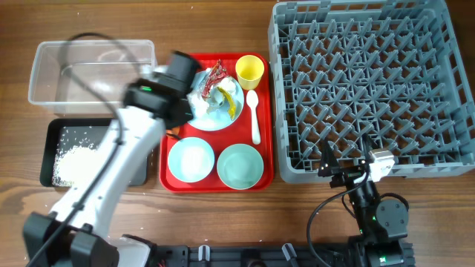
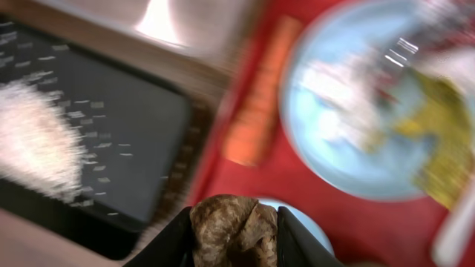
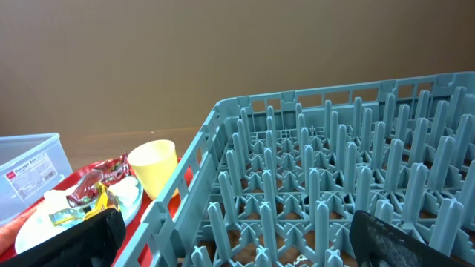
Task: Sort waste into correct bins and load items into the dishwasher rack
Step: 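Carry the brown scrap with the left gripper and drop it on the black tray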
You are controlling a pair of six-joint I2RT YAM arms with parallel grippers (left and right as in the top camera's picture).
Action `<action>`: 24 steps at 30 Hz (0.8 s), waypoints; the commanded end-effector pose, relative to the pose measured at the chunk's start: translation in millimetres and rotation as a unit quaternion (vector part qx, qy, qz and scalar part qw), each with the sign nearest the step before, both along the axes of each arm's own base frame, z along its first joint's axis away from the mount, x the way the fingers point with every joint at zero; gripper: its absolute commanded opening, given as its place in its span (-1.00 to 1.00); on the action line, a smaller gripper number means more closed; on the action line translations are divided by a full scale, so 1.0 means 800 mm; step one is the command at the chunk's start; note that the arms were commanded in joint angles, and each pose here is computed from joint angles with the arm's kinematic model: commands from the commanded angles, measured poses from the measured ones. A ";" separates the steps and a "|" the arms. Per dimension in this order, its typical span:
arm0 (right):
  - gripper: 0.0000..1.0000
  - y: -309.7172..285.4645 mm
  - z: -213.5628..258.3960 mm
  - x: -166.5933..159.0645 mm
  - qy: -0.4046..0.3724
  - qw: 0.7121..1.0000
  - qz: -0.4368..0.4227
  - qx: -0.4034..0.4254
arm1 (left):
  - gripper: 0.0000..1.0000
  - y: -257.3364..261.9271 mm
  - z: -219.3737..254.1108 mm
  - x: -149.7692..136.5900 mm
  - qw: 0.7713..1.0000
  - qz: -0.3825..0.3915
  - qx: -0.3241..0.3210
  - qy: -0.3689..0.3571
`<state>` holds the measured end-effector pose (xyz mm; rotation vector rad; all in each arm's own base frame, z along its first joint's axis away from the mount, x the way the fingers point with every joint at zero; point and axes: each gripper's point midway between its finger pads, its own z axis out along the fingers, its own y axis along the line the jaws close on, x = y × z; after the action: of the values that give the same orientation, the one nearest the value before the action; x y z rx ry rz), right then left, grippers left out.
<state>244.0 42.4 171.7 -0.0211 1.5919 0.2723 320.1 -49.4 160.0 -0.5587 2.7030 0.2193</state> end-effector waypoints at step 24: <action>0.99 -0.001 0.001 0.000 -0.002 1.000 -0.002 -0.001 | -0.41 0.309 -0.101 -0.044 0.919 0.384 -0.012 0.086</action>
<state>244.0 42.4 171.7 -0.0211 1.5919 0.2723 288.4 193.5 97.1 -1.5959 2.4727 0.4481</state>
